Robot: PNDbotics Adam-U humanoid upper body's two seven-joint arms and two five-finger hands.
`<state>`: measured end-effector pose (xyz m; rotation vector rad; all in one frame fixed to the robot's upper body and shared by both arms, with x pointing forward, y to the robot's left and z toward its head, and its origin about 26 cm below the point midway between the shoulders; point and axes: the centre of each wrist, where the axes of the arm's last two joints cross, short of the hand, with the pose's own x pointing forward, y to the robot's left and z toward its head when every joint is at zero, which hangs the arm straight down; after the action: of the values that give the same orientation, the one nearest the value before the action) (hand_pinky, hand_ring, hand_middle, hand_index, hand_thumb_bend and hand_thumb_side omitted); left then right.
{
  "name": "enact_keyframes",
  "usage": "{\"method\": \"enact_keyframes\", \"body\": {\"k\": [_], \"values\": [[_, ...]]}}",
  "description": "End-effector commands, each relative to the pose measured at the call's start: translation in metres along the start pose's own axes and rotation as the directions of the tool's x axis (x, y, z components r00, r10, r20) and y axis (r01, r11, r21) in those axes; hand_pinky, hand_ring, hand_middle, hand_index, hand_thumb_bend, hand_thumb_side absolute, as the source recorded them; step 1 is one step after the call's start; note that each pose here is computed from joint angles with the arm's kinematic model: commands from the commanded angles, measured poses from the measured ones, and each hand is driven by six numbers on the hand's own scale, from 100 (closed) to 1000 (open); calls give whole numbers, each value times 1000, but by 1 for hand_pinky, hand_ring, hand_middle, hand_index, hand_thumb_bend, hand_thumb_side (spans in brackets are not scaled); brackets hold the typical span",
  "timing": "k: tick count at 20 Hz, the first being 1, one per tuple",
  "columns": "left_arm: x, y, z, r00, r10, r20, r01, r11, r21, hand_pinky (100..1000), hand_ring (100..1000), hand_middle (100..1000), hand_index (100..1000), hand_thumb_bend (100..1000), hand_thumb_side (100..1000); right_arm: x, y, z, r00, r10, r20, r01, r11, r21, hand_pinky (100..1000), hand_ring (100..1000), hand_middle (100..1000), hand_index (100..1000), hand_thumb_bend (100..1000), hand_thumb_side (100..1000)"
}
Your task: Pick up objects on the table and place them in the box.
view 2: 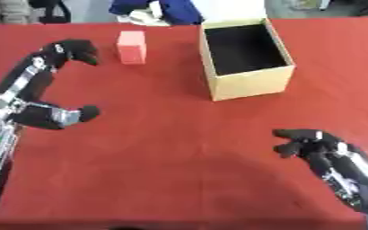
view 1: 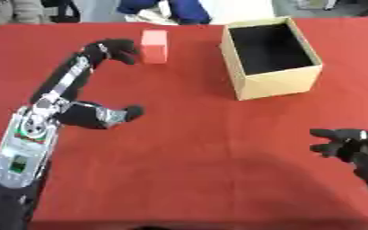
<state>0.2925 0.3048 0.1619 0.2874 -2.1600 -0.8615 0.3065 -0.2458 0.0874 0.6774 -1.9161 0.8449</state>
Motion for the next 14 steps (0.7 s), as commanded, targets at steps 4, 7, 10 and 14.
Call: {"method": "enact_keyframes", "body": {"k": [4,7,10,14], "values": [[5,10,0,999,-45,10,45,999,12,1000,751,763,900,581,318,8,-4,-1,999,32,8,-32,999,7,848,946,586,834,100,536],[5,11,0,998,-56,11,56,998,10,1000,753,764,899,528,276,8,-3,0,999,32,6,-32,999,10,848,946,586,834,100,536],[6,15,0,997,-78,15,78,997,4,1000,754,766,897,487,226,8,-4,0,999,33,7,-33,999,8,848,946,586,834,100,536],[10,24,-1,990,-132,46,133,991,-16,1000,758,769,896,488,153,7,-4,1,999,33,3,-33,999,9,848,946,586,833,100,536]]}}
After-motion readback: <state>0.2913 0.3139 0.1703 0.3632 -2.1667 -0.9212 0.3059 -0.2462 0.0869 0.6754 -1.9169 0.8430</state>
